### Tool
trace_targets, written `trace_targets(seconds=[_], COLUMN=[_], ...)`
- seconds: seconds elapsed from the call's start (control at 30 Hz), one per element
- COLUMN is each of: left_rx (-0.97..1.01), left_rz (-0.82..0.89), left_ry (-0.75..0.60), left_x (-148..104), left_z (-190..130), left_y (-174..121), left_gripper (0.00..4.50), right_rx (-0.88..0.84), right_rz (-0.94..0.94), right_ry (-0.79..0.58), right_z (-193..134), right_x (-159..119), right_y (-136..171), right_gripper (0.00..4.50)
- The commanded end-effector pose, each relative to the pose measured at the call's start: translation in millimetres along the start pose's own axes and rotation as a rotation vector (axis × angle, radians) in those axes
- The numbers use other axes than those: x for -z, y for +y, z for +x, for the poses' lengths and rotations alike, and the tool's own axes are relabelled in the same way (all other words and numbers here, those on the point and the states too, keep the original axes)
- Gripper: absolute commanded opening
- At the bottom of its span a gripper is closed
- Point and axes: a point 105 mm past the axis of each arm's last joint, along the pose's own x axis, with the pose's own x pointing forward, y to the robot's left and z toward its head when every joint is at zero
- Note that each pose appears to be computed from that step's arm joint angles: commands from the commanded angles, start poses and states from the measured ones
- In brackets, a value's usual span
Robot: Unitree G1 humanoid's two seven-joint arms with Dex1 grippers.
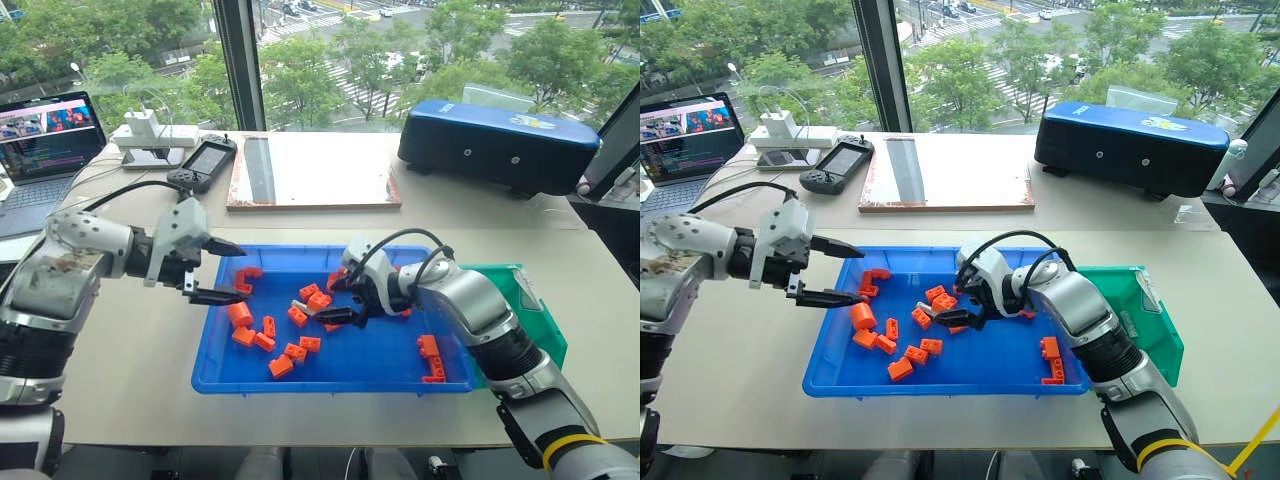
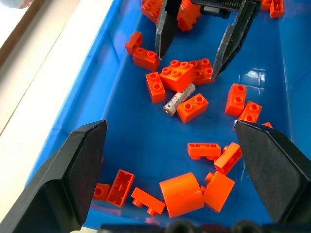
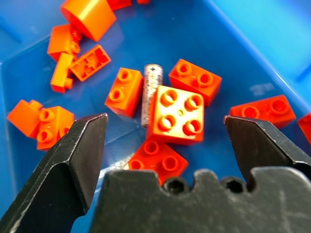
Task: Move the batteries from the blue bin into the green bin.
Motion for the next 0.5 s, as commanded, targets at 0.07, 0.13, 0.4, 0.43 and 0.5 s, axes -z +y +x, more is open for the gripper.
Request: trace_targets(seconds=[0.07, 0.13, 0.4, 0.43, 0.5], left_rx=[-0.011, -0.007, -0.004, -0.003, -0.001], left_rz=[0.057, 0.059, 0.062, 0.062, 0.060], left_ry=[0.004, 0.005, -0.007, -0.010, -0.014], left_x=[-8.6, -8.5, -11.0, -11.2, -11.5], left_z=[-4.8, -3.7, -1.4, -1.0, -0.2], left_y=[0.3, 0.2, 1.8, 1.9, 1.9], left_gripper=[4.50, 4.50, 4.50, 4.50, 4.50], right_rx=[0.007, 0.002, 0.003, 0.004, 0.006], right_rz=[0.021, 0.034, 0.071, 0.070, 0.060], right_ry=[-0.030, -0.024, -0.036, -0.051, -0.073], right_z=[-0.9, 2.3, 3.3, -1.1, -10.8], right_x=[-5.0, -2.2, 1.9, -2.5, -10.0], right_y=[-0.2, 0.7, 0.1, 0.1, 0.1], right_gripper=[4.46, 3.96, 1.47, 1.41, 1.41])
